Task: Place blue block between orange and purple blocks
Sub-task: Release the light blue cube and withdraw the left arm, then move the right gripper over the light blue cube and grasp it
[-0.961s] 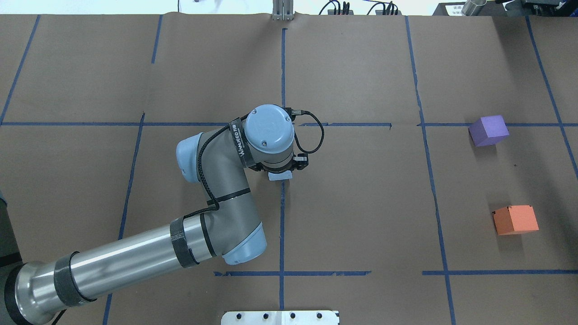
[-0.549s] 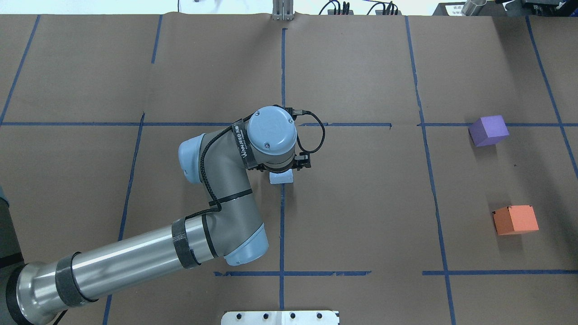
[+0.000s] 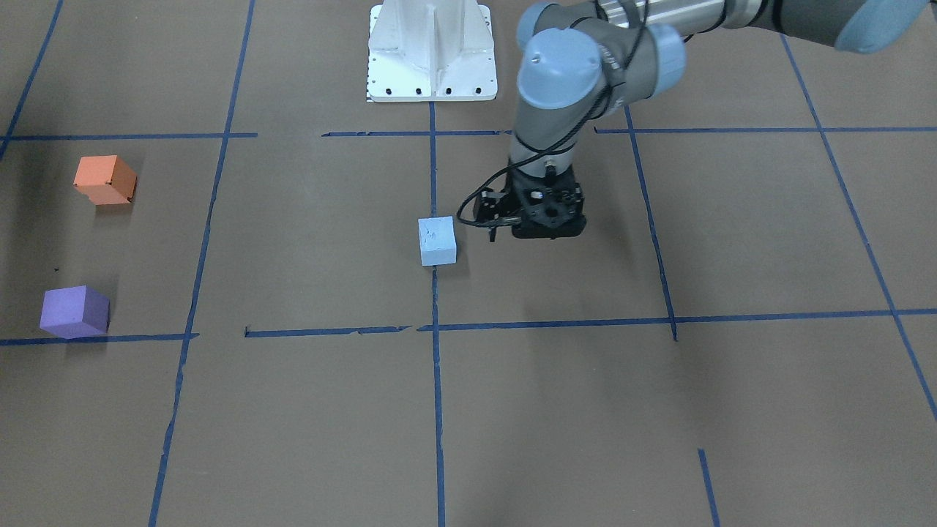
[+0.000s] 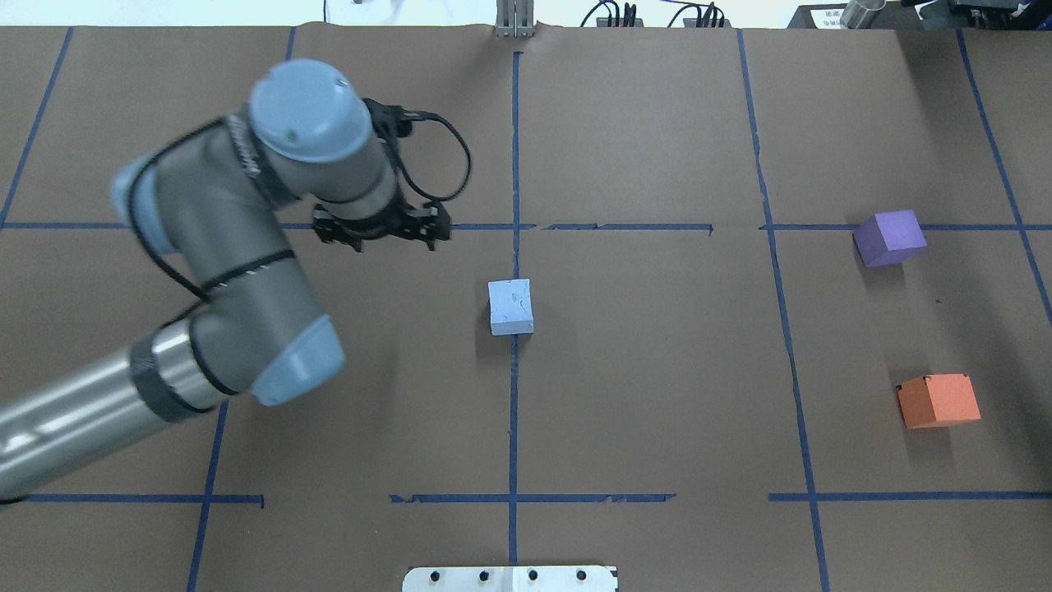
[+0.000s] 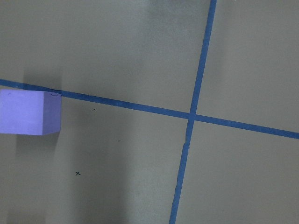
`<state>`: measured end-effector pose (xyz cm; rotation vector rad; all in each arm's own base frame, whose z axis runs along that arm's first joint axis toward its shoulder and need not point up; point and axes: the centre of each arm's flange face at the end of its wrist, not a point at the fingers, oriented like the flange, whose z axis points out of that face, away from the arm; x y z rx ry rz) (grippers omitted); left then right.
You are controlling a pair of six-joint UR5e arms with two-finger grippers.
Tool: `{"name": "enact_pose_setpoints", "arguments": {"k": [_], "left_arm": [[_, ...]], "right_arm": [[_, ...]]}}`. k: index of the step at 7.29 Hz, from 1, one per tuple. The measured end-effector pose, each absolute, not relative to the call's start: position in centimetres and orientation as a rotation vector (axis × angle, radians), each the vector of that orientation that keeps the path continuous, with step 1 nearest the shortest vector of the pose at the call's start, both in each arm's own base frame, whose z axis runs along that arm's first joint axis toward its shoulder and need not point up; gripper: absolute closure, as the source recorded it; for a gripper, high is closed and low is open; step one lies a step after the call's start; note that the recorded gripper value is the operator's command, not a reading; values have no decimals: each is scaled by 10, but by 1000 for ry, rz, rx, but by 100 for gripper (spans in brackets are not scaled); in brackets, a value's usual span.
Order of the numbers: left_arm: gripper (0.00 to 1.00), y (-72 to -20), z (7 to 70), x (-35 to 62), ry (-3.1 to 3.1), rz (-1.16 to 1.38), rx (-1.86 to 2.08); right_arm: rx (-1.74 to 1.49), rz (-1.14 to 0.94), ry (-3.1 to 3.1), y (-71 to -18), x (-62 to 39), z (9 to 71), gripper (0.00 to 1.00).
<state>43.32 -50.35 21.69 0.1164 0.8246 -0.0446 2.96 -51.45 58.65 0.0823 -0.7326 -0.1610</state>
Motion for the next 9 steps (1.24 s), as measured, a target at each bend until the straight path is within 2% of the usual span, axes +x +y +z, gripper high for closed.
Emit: {"name": "enact_pose_setpoints", "arguments": {"k": [3, 5, 7, 9], "left_arm": [[0, -543, 361, 207, 822, 130, 108], [0, -534, 477, 66, 768, 181, 129], [0, -505, 569, -23, 756, 170, 102], [0, -482, 605, -46, 804, 166, 85]], "right_arm": [[84, -164, -753, -515, 27, 584, 0], [93, -191, -779, -521, 14, 572, 0], [114, -227, -794, -537, -32, 526, 0], [118, -207, -836, -544, -121, 436, 0]]}}
